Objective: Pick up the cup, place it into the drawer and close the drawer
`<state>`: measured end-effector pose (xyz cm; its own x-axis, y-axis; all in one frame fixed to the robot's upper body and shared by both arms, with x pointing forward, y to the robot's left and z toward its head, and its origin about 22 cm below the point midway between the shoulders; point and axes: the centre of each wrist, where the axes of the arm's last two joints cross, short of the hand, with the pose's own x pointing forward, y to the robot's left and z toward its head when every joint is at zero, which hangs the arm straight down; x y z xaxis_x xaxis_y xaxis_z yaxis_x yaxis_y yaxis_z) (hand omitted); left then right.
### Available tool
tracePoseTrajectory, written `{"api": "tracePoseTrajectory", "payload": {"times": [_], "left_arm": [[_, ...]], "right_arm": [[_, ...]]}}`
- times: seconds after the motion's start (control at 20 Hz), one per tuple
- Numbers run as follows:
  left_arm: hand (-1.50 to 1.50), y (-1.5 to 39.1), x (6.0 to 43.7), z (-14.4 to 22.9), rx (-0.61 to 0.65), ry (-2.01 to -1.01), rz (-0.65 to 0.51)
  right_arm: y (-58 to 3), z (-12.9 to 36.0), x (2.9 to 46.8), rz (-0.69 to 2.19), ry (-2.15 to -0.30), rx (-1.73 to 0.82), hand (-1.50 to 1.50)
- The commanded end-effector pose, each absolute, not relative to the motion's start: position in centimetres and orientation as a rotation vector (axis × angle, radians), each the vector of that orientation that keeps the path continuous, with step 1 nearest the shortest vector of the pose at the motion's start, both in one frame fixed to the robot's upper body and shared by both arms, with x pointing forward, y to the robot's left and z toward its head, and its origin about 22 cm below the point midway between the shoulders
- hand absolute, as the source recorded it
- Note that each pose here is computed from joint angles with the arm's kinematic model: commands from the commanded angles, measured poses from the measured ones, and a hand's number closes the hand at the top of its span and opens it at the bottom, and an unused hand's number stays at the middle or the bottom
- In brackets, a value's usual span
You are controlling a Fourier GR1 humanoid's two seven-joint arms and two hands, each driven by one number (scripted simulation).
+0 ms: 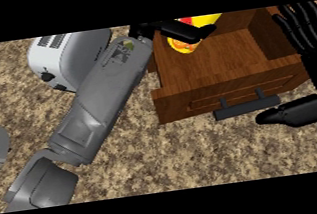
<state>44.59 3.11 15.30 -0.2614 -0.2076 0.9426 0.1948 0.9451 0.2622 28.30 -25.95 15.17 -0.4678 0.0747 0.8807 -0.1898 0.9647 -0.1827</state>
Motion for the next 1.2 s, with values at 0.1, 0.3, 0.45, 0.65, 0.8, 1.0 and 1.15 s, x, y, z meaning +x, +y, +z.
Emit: {"api": "tracePoseTrajectory", "payload": {"times": [0.1, 0.3, 0.45, 0.65, 0.8, 1.0, 1.15], "left_arm": [[1.5, 3.8, 44.3, 12.5, -0.003, -1.717, -0.478], [-1.5, 3.7, 44.1, 12.1, -0.007, -1.721, -0.453], [-1.5, 4.2, 43.8, 11.2, -0.052, -1.747, -0.376], [-1.5, 3.8, 43.7, 12.3, -0.209, -1.813, -0.265], [-1.5, 3.9, 43.6, 12.4, -0.273, -1.874, -0.171], [-1.5, 3.7, 43.7, 12.9, -0.259, -1.914, -0.09], [-1.5, 3.6, 43.9, 13.3, -0.244, -1.918, -0.059]], "right_arm": [[-24.3, 16.1, 29.3, 0.365, -2.035, 0.12, -1.5], [-24.4, 16.0, 29.9, 0.388, -2.045, 0.171, -1.5], [-23.2, 16.6, 29.8, 0.417, -2.048, 0.304, -1.5], [-21.1, 16.4, 29.9, 0.589, -2.01, 0.515, 1.5], [-20.0, 15.8, 29.3, 0.696, -1.937, 0.657, 1.5], [-21.1, 15.4, 29.2, 0.966, -1.751, 0.553, 1.5], [-21.5, 15.2, 28.7, 1.108, -1.639, 0.422, 1.5]]}}
